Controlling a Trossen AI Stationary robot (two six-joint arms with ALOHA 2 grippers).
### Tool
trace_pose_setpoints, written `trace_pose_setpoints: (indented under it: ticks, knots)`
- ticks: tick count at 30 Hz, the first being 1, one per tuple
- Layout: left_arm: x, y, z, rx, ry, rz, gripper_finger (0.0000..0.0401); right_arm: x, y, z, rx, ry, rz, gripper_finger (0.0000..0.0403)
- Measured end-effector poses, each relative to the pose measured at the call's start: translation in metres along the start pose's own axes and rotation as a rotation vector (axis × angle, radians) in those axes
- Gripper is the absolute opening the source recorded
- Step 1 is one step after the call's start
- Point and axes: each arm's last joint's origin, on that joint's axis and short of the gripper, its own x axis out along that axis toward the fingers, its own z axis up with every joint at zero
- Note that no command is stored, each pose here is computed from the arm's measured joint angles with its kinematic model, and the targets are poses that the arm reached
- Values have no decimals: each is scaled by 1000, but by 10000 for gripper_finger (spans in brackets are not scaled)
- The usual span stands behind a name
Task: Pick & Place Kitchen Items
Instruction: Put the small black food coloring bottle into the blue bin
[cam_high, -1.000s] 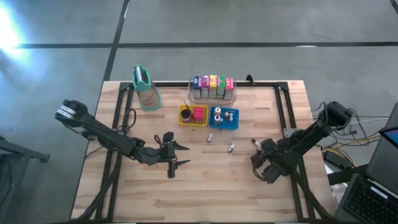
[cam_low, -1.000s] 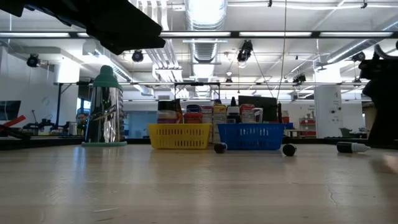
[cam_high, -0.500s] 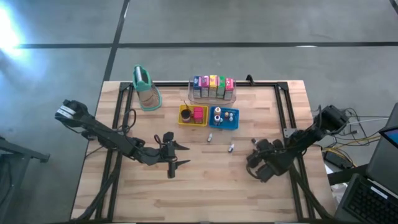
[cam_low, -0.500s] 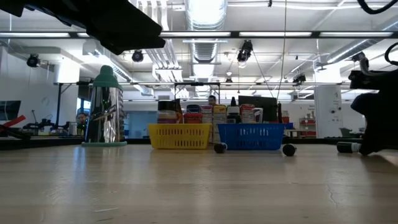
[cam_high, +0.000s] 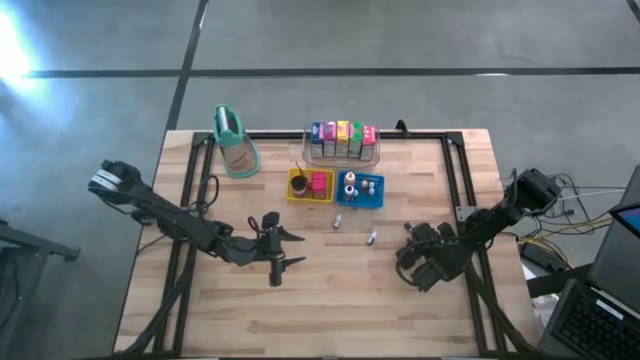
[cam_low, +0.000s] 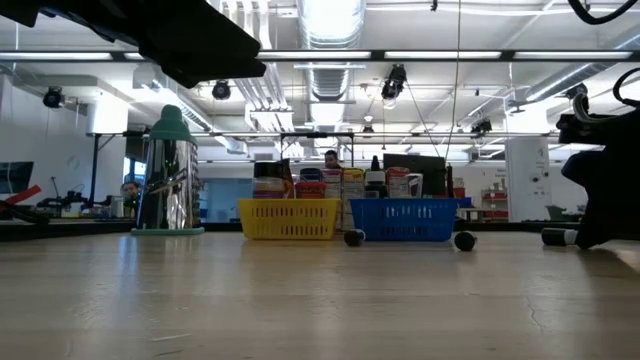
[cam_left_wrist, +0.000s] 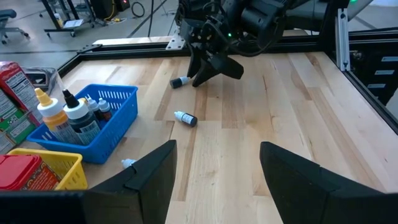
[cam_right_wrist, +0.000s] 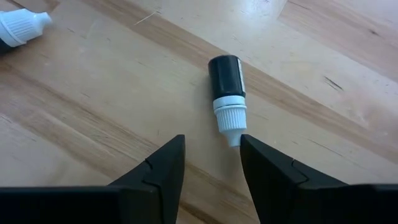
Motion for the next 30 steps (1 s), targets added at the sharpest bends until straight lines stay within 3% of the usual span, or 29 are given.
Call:
trace_pose_setpoints:
  ticks: [21, 30]
  knots:
    - [0, 0, 0, 0, 0, 0, 236, 14, -7, 0, 33, -61, 22, 93]
    - [0, 0, 0, 0, 0, 0, 236, 14, -6, 0, 34, -73, 27, 40]
